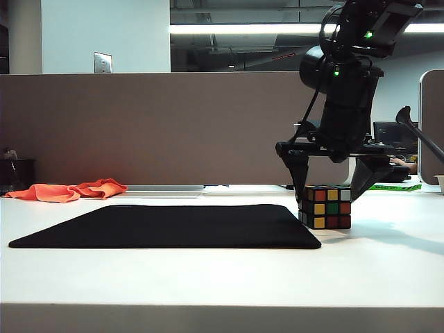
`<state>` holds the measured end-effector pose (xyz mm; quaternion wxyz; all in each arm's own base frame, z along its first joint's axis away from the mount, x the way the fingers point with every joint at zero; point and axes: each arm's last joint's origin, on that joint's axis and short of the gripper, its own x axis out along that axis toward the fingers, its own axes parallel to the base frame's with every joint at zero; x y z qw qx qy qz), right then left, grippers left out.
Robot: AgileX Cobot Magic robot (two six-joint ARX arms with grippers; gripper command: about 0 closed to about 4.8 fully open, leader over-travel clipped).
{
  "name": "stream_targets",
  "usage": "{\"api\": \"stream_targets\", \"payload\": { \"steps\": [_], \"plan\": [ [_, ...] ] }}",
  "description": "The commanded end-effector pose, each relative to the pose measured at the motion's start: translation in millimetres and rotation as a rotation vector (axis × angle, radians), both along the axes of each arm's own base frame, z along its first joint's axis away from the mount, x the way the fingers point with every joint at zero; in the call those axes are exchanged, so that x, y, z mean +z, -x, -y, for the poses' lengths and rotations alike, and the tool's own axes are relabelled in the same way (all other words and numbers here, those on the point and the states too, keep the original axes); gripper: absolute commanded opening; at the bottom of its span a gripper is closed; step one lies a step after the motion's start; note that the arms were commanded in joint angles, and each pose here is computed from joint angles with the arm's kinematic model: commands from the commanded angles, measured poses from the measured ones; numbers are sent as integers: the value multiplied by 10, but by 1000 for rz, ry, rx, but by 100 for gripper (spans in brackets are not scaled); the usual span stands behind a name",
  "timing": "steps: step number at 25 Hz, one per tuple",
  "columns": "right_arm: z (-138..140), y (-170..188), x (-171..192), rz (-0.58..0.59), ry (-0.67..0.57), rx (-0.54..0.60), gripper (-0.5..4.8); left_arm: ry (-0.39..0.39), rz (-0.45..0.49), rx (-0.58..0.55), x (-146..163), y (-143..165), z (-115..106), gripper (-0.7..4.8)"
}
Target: Pick up the cube on the right side of the mouse pad, then place it in the center of the mouse pad.
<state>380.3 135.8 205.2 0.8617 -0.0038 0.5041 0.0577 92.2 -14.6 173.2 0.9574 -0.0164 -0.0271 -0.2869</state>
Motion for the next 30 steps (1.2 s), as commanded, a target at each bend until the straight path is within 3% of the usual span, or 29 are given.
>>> {"api": "stream_targets", "payload": {
  "steps": [1, 12, 19, 30],
  "plan": [
    [-2, 4, 28, 5, -1, 4, 479, 2, 9, 1, 17, 2, -1, -6],
    [0, 13, 22, -7, 0, 5, 479, 2, 9, 1, 19, 2, -1, -6],
    [1, 19, 19, -15, 0, 7, 355, 3, 9, 0, 19, 2, -1, -6],
    [-5, 22, 18, -22, -20, 18, 354, 3, 9, 0, 19, 2, -1, -6]
  ]
}}
